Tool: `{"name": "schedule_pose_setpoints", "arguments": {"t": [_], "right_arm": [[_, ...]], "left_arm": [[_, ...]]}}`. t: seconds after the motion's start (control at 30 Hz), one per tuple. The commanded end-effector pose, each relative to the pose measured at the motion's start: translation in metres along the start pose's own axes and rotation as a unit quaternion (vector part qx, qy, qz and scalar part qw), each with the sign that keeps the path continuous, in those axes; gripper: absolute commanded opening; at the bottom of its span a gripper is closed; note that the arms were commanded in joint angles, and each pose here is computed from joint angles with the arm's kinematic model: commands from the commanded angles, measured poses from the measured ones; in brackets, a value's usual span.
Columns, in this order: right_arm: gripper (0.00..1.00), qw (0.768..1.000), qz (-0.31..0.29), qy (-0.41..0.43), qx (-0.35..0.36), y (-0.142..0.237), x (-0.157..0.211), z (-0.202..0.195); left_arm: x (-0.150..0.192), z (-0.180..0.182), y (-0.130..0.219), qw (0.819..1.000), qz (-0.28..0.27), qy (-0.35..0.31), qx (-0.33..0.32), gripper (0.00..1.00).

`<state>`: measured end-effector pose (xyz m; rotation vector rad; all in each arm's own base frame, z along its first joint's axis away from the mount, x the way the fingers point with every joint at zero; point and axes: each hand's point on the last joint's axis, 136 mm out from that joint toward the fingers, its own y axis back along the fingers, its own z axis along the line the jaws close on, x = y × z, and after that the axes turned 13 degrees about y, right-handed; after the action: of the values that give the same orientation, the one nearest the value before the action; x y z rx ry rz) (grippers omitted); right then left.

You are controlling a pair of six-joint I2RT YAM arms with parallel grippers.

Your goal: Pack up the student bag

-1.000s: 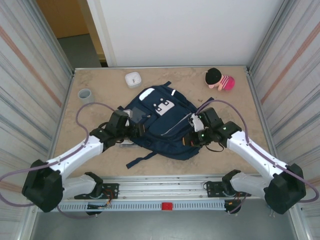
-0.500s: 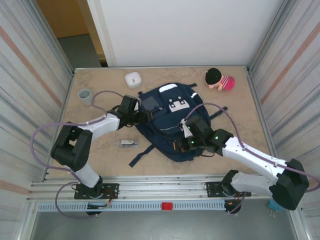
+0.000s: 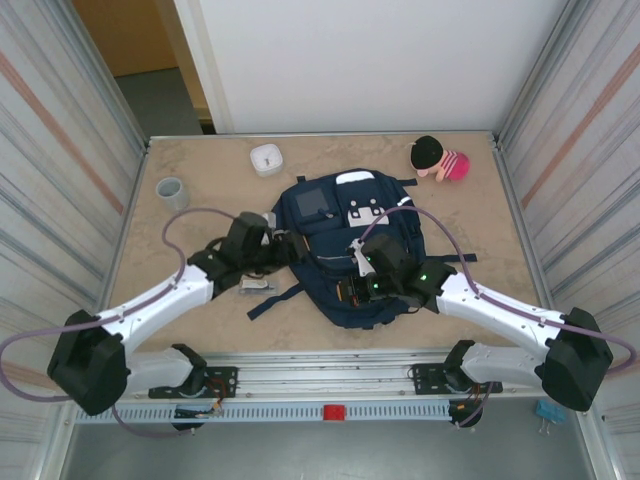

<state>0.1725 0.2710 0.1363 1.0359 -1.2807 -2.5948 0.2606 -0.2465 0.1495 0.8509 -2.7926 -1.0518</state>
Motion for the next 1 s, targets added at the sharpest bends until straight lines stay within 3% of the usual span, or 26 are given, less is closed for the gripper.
{"name": "schedule_pose_setpoints", "arguments": {"t": [0.0, 0.27, 0.47, 0.6, 0.97], "right_arm": [[0.00, 0.999, -0.019, 0.029, -0.015, 0.001, -0.009, 0.008], [0.00, 0.999, -0.018, 0.036, -0.036, 0.003, -0.011, 0.017], [0.00, 0.999, -0.012, 0.036, -0.026, 0.010, -0.005, 0.012], [0.00, 1.000, -0.012, 0.024, -0.015, 0.019, 0.000, 0.003], [0.00, 0.997, -0.038, -0.062, 0.036, 0.063, 0.019, -0.061]], "left_arm": [[0.022, -0.001, -0.011, 0.994, 0.016, 0.100, 0.033, 0.64], [0.048, -0.032, -0.044, 0.989, 0.061, 0.120, 0.053, 0.57], [0.038, -0.014, -0.051, 0.989, 0.039, 0.139, 0.027, 0.19], [0.023, 0.004, -0.046, 0.990, 0.023, 0.137, -0.001, 0.00], [-0.026, 0.049, 0.005, 0.993, -0.034, 0.080, -0.074, 0.00]]}}
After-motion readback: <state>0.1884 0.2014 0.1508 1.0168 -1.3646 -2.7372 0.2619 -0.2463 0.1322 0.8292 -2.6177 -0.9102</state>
